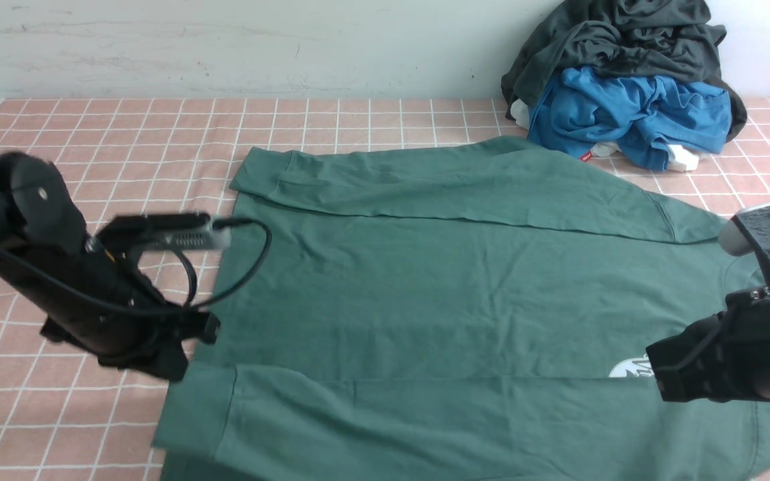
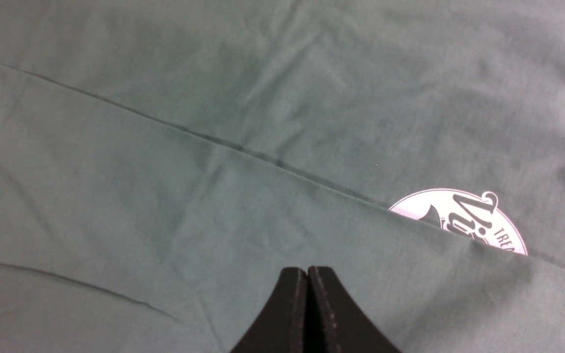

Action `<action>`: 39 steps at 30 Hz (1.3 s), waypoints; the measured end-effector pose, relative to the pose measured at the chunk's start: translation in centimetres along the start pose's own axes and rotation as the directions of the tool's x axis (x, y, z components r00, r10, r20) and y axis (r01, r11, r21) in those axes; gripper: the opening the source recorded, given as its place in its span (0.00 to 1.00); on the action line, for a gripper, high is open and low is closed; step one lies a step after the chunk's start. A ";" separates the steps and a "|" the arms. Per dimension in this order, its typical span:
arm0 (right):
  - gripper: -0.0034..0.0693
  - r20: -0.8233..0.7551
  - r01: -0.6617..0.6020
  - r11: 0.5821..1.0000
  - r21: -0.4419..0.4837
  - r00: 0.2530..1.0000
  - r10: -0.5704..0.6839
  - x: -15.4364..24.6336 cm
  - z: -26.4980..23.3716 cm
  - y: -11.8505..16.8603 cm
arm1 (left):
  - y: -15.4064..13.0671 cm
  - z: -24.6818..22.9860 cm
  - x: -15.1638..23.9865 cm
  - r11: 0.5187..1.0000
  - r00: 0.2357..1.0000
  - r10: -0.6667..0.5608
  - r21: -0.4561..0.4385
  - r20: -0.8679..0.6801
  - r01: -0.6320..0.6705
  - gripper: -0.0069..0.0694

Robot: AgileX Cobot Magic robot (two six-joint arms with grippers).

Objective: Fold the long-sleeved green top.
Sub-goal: Use the left arm to drag and place the cuff at the centered position on the left edge of the fabric, then use the left arm to clamp the cuff farthest from it

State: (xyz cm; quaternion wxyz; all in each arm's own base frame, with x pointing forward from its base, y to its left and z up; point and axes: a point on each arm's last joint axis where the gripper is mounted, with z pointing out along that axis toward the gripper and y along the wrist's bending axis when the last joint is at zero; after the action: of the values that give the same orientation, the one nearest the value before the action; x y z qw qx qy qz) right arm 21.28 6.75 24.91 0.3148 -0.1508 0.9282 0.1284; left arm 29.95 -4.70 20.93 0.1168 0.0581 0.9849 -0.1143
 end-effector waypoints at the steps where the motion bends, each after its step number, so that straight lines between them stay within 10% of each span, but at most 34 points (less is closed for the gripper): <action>1: 0.03 0.000 0.000 1.000 0.000 1.000 0.000 0.0 0.0 0.0 | -0.3 -1.4 -0.6 1.000 0.999 0.017 0.000 0.051 -0.017 0.09; 16: 0.03 0.001 0.000 1.000 0.000 1.000 0.000 0.0 0.0 0.0 | -0.3 -2.1 -9.4 0.996 0.964 0.084 -0.036 0.252 -0.077 0.10; 28: 0.03 0.002 0.002 1.000 0.001 1.000 -0.002 0.0 0.0 0.0 | 1.2 2.2 -21.2 0.996 0.922 0.057 -0.079 0.382 -0.029 0.54; 39: 0.03 0.010 0.030 1.000 0.005 0.999 -0.030 -0.1 0.0 0.0 | 3.3 10.3 -24.9 0.994 0.911 -0.052 -0.064 0.408 0.086 0.56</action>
State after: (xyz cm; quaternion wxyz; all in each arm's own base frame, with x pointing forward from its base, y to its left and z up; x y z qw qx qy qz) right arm 21.36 6.73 24.96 0.3217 -0.1635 0.9246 0.1221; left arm 56.70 -6.11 16.51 0.3169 -0.0064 0.9443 -0.0880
